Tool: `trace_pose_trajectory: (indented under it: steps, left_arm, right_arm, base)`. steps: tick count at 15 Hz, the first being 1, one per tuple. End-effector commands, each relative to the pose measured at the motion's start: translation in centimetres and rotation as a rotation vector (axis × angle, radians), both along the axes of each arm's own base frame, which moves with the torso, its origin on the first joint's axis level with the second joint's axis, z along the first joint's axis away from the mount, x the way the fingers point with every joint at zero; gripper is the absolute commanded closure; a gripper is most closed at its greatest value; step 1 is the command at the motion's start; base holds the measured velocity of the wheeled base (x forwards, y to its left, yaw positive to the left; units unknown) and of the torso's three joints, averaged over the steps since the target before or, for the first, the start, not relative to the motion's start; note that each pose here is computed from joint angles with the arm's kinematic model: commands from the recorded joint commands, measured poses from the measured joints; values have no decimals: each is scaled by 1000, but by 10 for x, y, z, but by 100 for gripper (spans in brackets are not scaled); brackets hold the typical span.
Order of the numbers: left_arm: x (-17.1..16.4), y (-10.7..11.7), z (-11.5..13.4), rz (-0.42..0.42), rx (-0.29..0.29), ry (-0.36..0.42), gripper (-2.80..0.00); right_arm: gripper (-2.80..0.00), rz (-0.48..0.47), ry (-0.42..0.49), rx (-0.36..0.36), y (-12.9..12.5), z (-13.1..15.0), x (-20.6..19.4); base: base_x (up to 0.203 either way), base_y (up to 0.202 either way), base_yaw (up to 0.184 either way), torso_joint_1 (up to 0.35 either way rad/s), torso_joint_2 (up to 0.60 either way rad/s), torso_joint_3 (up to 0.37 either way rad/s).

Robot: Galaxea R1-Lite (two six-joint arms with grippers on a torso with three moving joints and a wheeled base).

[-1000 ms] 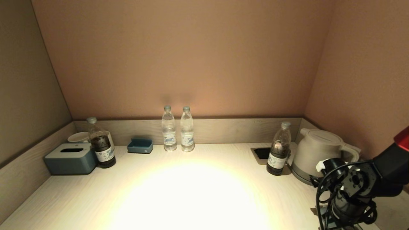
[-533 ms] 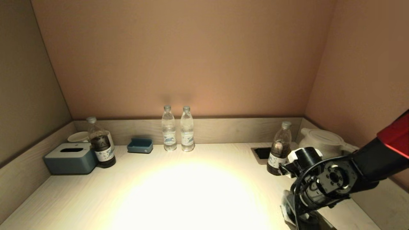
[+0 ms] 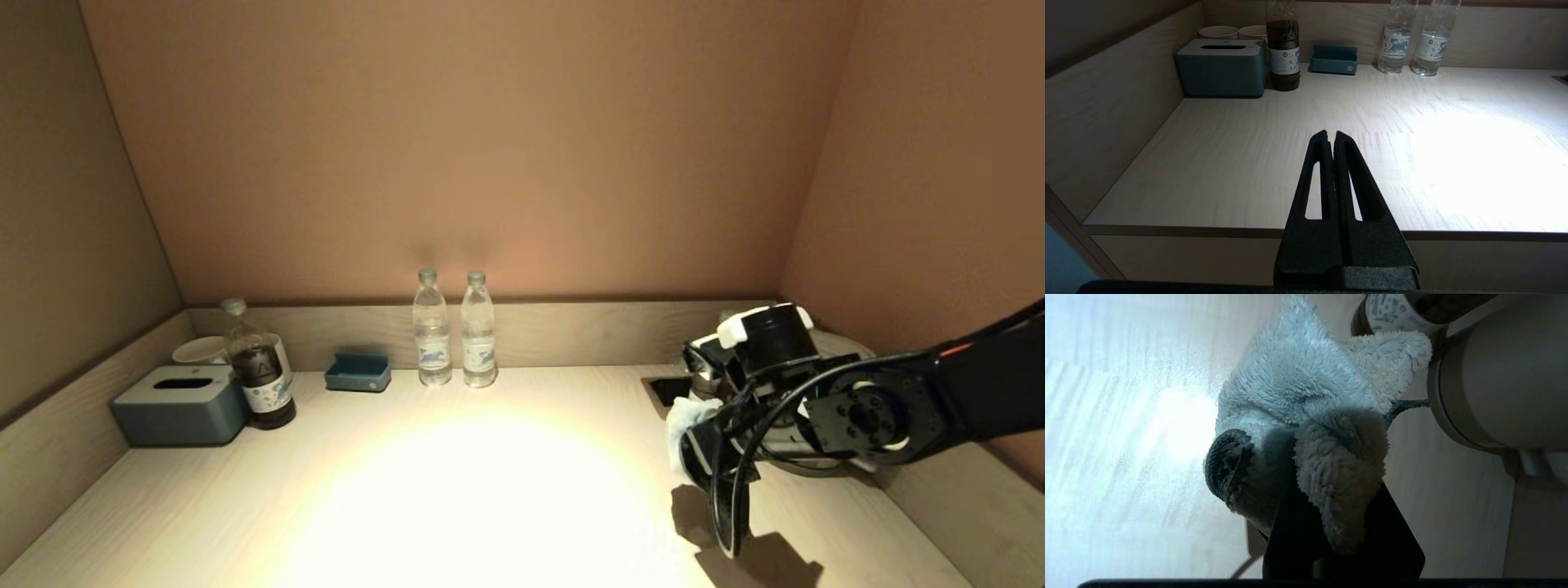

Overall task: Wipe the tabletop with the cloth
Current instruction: Sweep the stains on the table, then place the tablecloth

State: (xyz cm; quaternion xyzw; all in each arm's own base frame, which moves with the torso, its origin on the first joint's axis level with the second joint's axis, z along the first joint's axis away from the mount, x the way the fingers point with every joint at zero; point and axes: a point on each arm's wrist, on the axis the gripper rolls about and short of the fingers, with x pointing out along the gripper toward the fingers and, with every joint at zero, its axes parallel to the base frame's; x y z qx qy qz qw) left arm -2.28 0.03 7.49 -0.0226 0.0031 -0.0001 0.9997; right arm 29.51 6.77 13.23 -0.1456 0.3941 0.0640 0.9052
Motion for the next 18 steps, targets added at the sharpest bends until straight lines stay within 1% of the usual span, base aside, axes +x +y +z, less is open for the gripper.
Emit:
trace_pose_trajectory:
  steps: [1,3,6,8,10,11,16,18]
  left_arm:
    - [0,0,0,0,-1,1,0]
    - [0,0,0,0,-1,0,0]
    - [0,0,0,0,-1,0,0]
    - [0,0,0,0,-1,0,0]
    - [0,0,0,0,-1,0,0]
    - [0,0,0,0,-1,0,0]
    - [0,0,0,0,-1,0,0]
    - [0,0,0,0,-1,0,0]
  right_arm:
    - [0,-50,-72,1,-13,20,-2]
    - [0,-93,-103,2,-26,29,-1]
    - [0,-213,-151,2,-62,42,4]
    - [0,-285,-147,3,-85,41,4]
    - [0,-314,-110,20,-97,30,5]
    - [0,-315,-96,30,-100,26,6]
    - [0,-319,32,53,-103,-13,14]
    - [0,-346,85,75,-105,-34,17]
  base:
    - [0,0,0,0,0,0]
    - [0,0,0,0,0,0]
    - [0,0,0,0,0,0]
    - [0,0,0,0,0,0]
    - [0,0,0,0,0,0]
    - [0,0,0,0,0,0]
    - [0,0,0,0,0,0]
    - [0,0,0,0,0,0]
